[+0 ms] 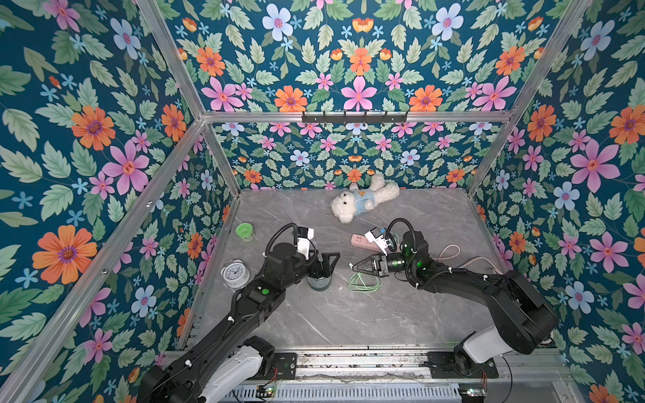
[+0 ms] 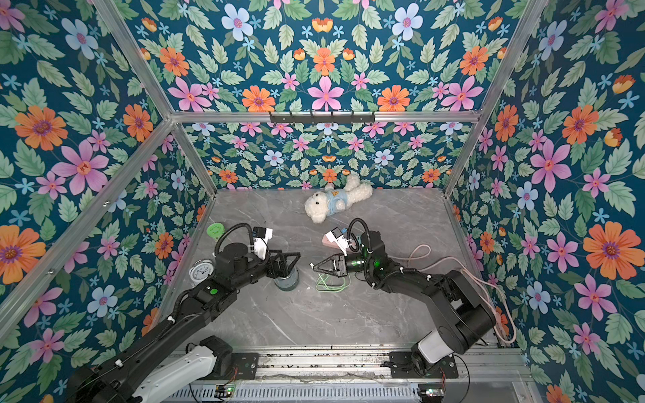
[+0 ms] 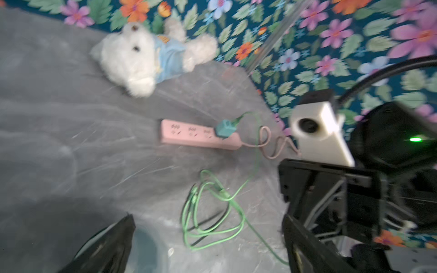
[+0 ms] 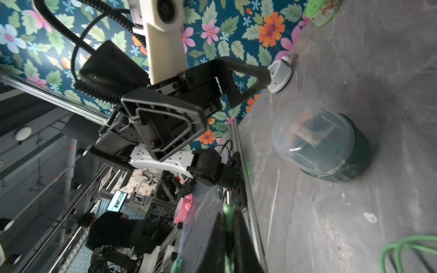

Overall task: Charge the cordless meat grinders
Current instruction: Pick up the charging cable from the center of the board, then pick up the cordless meat grinder at the center of the board, then insert the charging cable into the cordless meat grinder.

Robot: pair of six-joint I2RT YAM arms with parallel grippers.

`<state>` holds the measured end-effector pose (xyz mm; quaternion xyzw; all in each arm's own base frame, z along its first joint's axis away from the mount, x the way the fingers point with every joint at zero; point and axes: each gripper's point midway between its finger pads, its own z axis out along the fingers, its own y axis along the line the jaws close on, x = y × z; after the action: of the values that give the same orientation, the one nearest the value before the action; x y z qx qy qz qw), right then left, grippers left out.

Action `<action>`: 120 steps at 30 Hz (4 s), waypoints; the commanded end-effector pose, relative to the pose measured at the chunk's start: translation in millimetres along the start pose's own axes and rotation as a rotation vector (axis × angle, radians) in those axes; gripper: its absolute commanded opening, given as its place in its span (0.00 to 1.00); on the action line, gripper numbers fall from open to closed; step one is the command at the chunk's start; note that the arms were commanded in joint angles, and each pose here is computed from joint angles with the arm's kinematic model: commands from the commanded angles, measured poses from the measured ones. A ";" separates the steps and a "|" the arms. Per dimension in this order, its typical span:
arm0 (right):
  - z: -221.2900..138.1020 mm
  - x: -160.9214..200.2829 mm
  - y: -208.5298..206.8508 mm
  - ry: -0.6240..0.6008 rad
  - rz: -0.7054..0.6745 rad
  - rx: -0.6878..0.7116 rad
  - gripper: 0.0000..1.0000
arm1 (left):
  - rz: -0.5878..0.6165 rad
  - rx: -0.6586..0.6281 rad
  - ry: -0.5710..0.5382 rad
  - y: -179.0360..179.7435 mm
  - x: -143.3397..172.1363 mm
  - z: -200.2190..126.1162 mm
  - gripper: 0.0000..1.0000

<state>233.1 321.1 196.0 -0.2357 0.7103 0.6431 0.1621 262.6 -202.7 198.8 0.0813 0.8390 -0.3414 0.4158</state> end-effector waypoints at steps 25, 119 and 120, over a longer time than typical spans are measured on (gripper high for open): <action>8.4 33.2 -57.9 0.087 0.160 0.081 0.02 | 0.024 -0.305 0.202 66.7 106.6 21.7 0.99; 52.5 19.9 -69.2 0.151 0.425 -0.126 0.02 | -0.091 0.017 -0.219 20.5 27.1 27.7 0.78; 52.3 20.1 -69.0 0.151 0.427 -0.125 0.02 | -0.090 0.014 -0.216 21.1 27.7 27.9 0.78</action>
<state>248.3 364.6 113.9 -0.1292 0.7199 0.6796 -0.0569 269.9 -205.6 143.0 0.0028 0.8051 -0.3604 0.4711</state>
